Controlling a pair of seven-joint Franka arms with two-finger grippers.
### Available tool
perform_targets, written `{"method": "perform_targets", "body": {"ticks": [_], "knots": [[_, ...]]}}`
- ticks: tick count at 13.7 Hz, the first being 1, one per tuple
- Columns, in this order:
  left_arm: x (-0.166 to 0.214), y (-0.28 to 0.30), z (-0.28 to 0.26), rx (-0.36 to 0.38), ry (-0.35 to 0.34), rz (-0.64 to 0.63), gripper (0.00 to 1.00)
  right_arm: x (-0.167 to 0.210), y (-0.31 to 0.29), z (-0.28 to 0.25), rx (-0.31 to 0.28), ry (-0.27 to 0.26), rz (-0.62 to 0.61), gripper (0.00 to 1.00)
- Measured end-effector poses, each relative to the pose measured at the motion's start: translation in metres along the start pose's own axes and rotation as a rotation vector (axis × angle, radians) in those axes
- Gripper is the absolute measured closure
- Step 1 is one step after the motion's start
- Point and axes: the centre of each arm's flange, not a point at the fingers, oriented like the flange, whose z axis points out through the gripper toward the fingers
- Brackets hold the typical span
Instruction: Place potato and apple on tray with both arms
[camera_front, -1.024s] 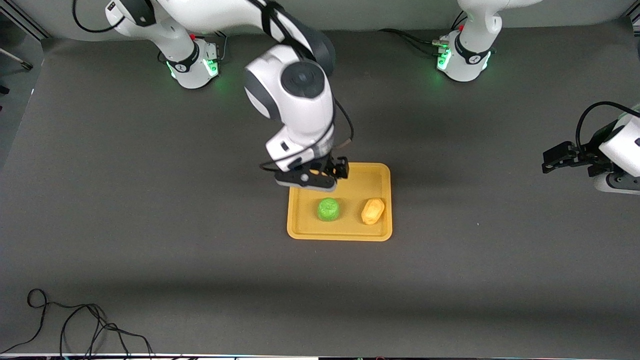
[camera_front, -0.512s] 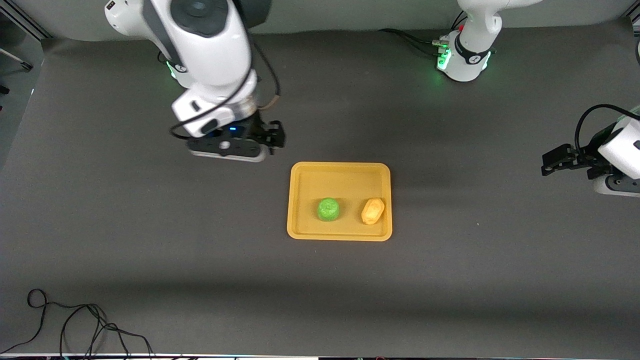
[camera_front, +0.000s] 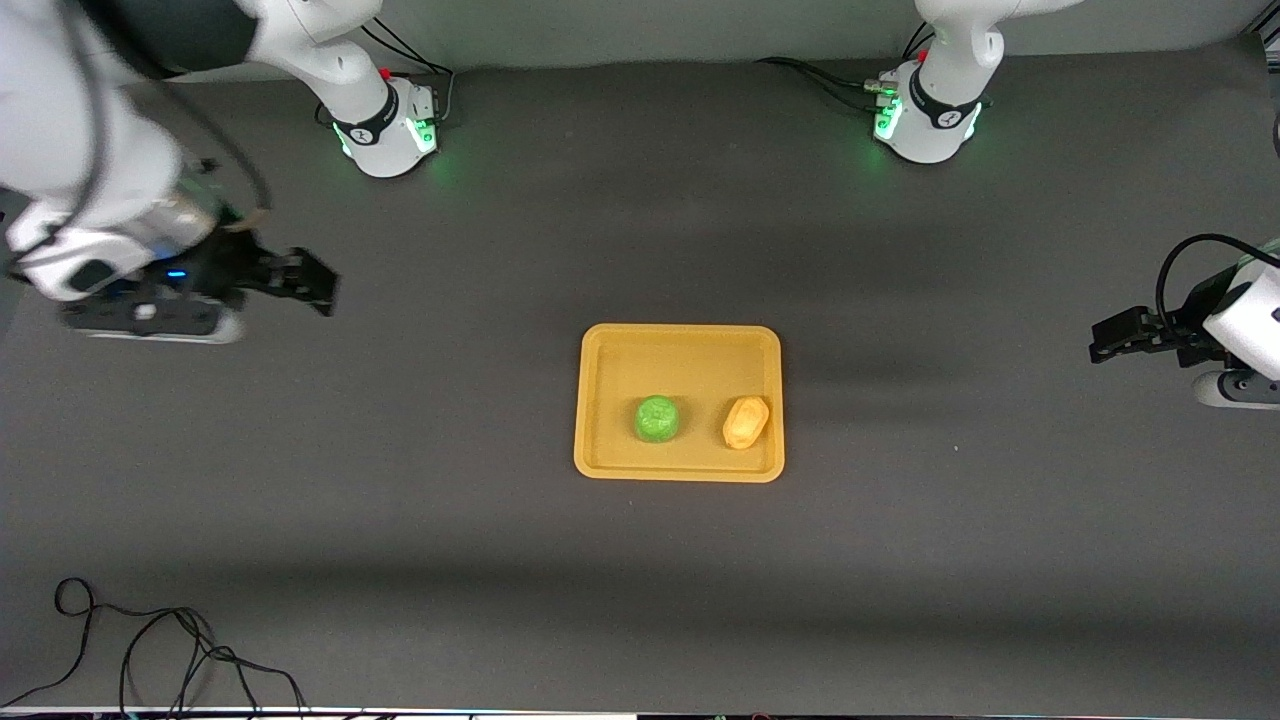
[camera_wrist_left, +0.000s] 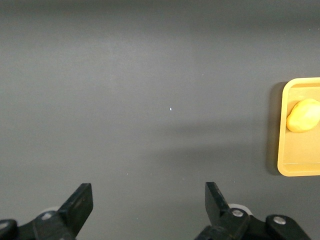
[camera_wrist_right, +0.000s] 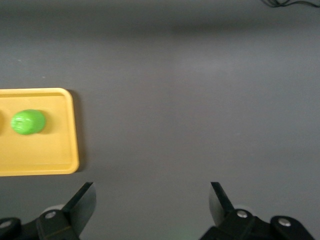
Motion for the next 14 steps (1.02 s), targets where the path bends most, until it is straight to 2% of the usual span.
{"method": "perform_targets", "body": {"ticks": [3, 6, 14], "knots": [[0.000, 0.013, 0.000, 0.010, 0.000, 0.006, 0.00, 0.004, 0.073, 0.002, 0.011, -0.003, -0.019, 0.00], [0.001, 0.014, 0.001, 0.021, 0.001, -0.007, 0.00, 0.008, 0.113, 0.008, 0.011, -0.013, -0.026, 0.00], [0.009, -0.010, 0.005, 0.040, 0.049, -0.048, 0.00, 0.002, 0.123, 0.017, 0.014, -0.007, -0.034, 0.00]]}}
